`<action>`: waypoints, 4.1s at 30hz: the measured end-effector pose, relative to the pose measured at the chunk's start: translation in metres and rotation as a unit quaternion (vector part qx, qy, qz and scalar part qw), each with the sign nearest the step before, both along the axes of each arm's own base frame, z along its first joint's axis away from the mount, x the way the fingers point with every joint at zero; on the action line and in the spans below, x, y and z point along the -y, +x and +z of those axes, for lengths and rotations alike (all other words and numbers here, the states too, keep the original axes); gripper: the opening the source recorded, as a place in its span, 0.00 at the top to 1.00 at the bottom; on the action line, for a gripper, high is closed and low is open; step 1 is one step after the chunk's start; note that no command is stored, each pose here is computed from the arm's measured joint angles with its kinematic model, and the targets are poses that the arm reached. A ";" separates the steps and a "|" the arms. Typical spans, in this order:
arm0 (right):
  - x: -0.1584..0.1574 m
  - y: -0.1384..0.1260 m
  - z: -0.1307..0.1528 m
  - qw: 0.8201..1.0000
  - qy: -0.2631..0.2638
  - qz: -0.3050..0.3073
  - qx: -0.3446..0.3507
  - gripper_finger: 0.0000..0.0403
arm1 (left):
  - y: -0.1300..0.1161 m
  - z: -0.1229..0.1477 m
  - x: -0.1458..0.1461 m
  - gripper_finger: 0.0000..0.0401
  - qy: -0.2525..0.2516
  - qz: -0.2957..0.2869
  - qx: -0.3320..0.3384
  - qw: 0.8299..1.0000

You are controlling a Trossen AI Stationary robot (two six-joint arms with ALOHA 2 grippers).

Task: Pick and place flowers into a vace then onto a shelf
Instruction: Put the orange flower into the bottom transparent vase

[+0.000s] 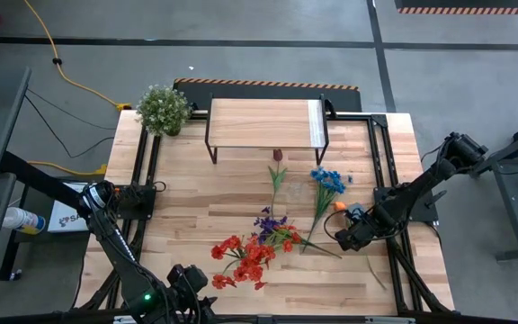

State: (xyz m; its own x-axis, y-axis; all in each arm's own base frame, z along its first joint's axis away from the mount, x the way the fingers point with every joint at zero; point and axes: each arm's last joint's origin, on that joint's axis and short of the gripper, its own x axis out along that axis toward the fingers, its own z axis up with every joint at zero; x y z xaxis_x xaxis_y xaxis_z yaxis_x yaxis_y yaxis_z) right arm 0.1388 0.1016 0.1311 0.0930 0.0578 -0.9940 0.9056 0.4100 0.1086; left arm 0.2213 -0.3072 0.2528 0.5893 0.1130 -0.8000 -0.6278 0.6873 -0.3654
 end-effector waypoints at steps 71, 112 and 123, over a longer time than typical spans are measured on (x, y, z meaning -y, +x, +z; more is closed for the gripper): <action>0.006 0.011 0.179 0.625 0.069 0.034 0.777 0.99 | 0.000 0.000 0.001 0.30 -0.014 -0.005 -0.012 1.000; -0.072 0.103 0.328 0.564 -0.133 0.357 0.733 1.00 | 0.000 0.029 0.033 0.30 -0.126 -0.020 0.095 0.987; -0.091 0.128 0.331 0.554 -0.138 0.373 0.731 1.00 | -0.023 0.117 0.051 0.30 -0.004 -0.109 0.264 0.958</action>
